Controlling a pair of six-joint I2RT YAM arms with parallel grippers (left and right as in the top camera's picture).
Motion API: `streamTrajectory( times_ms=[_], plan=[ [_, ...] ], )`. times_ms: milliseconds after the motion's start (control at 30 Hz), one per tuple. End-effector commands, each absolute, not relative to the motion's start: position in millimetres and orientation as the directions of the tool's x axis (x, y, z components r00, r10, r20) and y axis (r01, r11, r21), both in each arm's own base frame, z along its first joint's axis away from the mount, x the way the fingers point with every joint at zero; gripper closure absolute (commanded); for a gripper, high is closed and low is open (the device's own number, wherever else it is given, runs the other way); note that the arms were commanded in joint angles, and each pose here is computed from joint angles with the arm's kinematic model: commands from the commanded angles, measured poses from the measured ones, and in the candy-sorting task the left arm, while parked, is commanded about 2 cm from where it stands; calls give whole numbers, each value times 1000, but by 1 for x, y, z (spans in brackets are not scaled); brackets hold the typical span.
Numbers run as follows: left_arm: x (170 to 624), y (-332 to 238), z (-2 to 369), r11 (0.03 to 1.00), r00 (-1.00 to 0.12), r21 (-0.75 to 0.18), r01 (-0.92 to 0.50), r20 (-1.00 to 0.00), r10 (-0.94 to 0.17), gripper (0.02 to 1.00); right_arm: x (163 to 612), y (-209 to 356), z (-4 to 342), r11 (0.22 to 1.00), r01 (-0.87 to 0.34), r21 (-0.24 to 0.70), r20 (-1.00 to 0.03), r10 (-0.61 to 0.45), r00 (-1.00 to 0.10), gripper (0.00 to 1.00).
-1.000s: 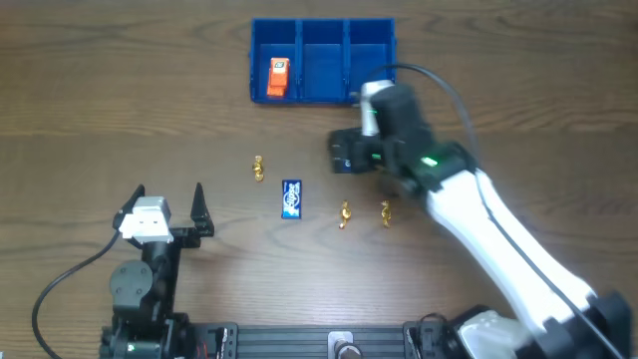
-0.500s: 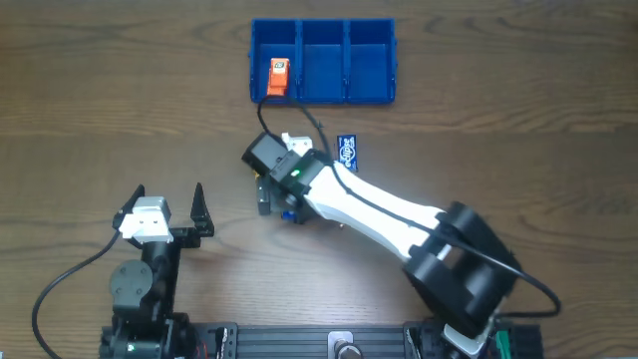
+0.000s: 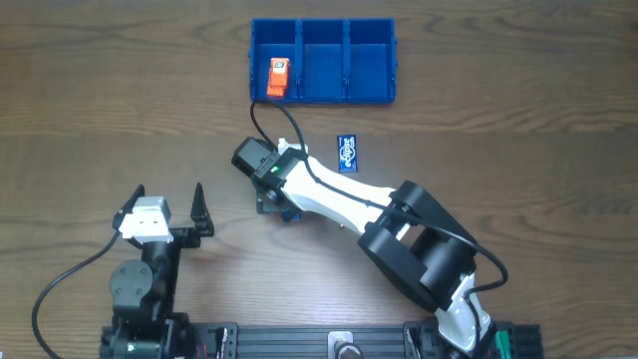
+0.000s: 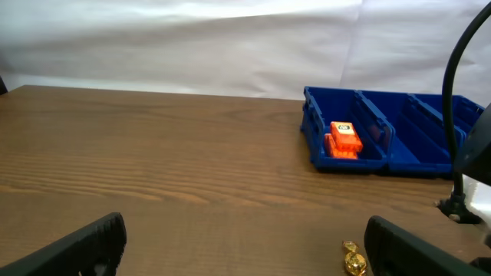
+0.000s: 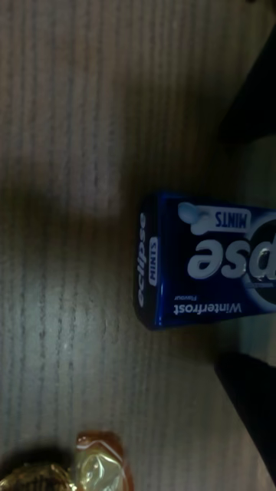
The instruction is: Sort Candies Into Trays
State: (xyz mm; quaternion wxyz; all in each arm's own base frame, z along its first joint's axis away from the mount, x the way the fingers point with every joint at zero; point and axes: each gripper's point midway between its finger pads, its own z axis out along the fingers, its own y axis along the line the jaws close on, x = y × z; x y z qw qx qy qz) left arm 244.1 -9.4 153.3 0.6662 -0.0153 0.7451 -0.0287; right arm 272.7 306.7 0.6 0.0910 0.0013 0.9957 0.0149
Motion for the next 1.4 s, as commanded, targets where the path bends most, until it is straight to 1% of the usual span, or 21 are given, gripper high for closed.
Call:
streamTrajectory(
  times_ms=[33,100,133,167,267,367,433,467,533,567,600,700,767,833,900,967,1033,1133,1300,1400],
  plan=[
    [243,-9,135,999,-164,-52,12,-985,-50,20,278,309,2,999,23,26,-199,28,-980,321],
    [243,-9,135,999,-164,-52,12,-985,-50,20,278,308,2,999,24,23,-202,28,-979,437],
    [243,-9,135,999,-164,-52,12,-985,-50,20,278,308,2,999,24,22,-203,28,-979,472],
    [243,-9,135,999,-164,-52,12,-985,-50,20,278,308,2,999,24,22,-203,28,-979,546],
    [243,-9,135,999,-164,-52,12,-985,-50,20,278,308,2,999,24,23,-203,28,-979,676],
    [243,-9,135,999,-164,-52,12,-985,-50,20,279,309,3,999,23,26,-206,28,-978,759],
    [243,-9,135,999,-164,-52,12,-985,-50,20,280,310,7,999,19,33,-213,26,-977,785],
    [243,-9,135,999,-164,-52,12,-985,-50,20,282,309,16,999,15,39,-233,24,-972,801],
    [243,-9,135,999,-164,-52,12,-985,-50,20,288,309,34,999,-7,49,-276,7,-961,807],
    [243,-9,135,999,-164,-52,12,-985,-50,20,295,306,51,999,-17,48,-314,-1,-950,809],
    [243,-9,135,999,-164,-52,12,-985,-50,20,307,298,80,999,-14,38,-374,1,-927,816],
    [243,-9,135,999,-164,-52,12,-985,-50,20,341,275,137,1000,20,-12,-497,11,-868,816],
    [243,-9,135,999,-164,-52,12,-985,-50,20,379,261,183,999,19,-46,-589,-12,-808,816],
    [243,-9,135,999,-164,-52,12,-985,-50,20,413,253,206,999,17,-42,-638,-14,-770,816],
    [243,-9,135,999,-164,-52,12,-985,-50,20,449,237,218,995,89,-53,-693,27,-721,836],
    [243,-9,135,999,-164,-52,12,-985,-50,20,477,233,219,994,92,-54,-724,25,-689,833],
    [243,-9,135,999,-164,-52,12,-985,-50,23,502,233,211,995,86,-45,-750,23,-661,812],
    [243,-9,135,999,-164,-52,12,-985,-50,20,529,236,186,998,55,-29,-756,14,-655,790],
    [243,-9,135,999,-164,-52,12,-985,-50,23,549,228,135,998,59,-23,-714,25,-699,790],
    [243,-9,135,999,-164,-52,12,-985,-50,20,553,229,118,998,60,-31,-705,21,-708,783]
  ],
)
